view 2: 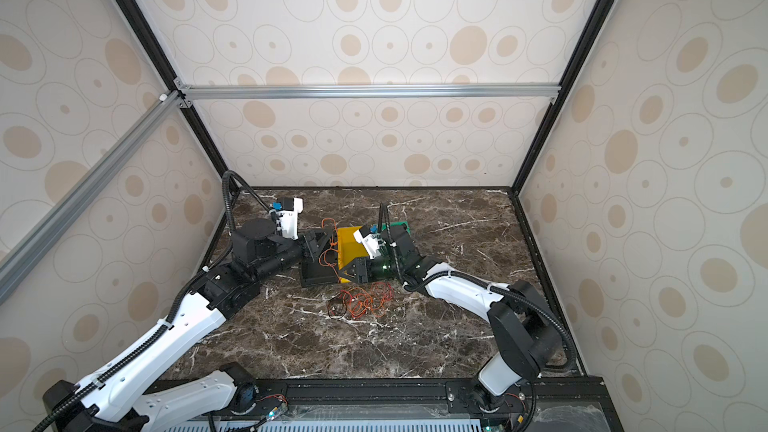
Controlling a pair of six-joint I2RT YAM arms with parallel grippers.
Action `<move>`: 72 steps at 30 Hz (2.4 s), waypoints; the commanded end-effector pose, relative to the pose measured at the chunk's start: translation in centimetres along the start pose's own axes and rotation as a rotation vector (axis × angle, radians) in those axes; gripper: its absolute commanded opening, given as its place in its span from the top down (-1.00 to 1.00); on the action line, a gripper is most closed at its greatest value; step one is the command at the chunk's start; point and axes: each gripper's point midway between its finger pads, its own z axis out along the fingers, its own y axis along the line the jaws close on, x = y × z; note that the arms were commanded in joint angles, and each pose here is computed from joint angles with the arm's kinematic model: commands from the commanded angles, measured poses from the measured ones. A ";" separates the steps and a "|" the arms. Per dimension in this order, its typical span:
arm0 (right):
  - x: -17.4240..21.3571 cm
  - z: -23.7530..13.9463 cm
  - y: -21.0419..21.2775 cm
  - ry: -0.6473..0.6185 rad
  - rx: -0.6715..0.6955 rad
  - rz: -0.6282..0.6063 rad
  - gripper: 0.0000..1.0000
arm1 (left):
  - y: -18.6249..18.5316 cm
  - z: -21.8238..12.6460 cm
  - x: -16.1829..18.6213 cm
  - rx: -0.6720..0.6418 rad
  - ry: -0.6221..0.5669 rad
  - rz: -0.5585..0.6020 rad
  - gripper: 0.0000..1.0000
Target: Untangle the cables
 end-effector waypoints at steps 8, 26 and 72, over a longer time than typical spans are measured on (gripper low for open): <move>0.9 -2.0 -3.9 -0.011 0.262 -0.030 0.96 | -0.5 -0.7 -1.0 0.030 -0.056 0.005 1.00; 3.0 -17.1 -13.6 -0.217 0.764 0.192 1.00 | 3.1 -0.8 3.0 -0.068 0.010 -0.010 1.00; -2.4 -4.6 -3.0 -0.197 0.027 -0.452 0.18 | -4.7 1.1 3.8 0.261 0.067 0.001 1.00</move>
